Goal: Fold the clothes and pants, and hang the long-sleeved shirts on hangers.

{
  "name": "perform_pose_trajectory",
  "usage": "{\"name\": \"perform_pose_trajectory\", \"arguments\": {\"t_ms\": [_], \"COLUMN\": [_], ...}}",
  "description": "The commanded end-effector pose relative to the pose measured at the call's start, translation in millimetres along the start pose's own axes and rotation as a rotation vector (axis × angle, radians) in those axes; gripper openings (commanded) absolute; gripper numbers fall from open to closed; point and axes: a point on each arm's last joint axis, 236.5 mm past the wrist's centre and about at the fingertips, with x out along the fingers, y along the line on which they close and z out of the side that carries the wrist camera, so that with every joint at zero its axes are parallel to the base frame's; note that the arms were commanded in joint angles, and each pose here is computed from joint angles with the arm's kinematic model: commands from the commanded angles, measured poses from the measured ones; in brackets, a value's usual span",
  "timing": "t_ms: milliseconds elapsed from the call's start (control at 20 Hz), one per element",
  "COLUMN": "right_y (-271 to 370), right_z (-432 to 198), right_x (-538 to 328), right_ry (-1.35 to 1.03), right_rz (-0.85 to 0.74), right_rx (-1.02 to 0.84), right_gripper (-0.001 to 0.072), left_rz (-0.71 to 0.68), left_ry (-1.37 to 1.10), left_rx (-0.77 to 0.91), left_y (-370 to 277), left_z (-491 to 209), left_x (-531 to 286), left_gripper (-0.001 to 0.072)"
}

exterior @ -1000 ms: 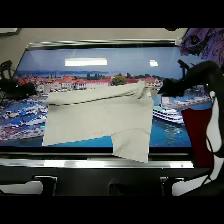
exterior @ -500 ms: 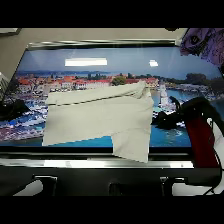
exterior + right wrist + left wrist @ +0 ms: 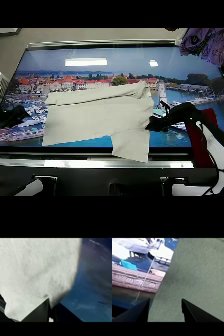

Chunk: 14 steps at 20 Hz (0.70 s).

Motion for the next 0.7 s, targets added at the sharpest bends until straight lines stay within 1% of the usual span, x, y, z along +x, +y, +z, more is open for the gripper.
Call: {"name": "perform_pose_trajectory", "arguments": {"t_ms": [0,100,200,300,650], "right_y": [2.6,5.9,7.5,7.1,5.7], "right_z": [1.0,-7.1,-12.1,-11.2,-7.0], "right_x": [1.4,1.5,1.3,1.3,1.5], "right_ry": [-0.006,0.028,0.049,0.045,0.027], "right_rz": [0.000,0.014,0.021,0.019,0.013], "right_rx": [-0.026,-0.052,-0.053,-0.033,-0.037], "right_gripper": [0.0033,0.0033,0.0033,0.0033,0.0033], "left_rz": [-0.118,-0.232,-0.290,-0.303,-0.329], "left_ry": [0.047,0.077,0.094,0.116,0.245], "left_rx": [-0.043,-0.150,-0.226,-0.248,-0.236], "left_y": [17.8,27.4,37.4,43.3,31.7], "left_z": [-34.6,-56.9,-73.9,-87.9,-113.1], "left_x": [15.4,30.2,42.1,49.5,77.2], "left_gripper": [0.0465,0.0466,0.0467,0.0467,0.0468]}}
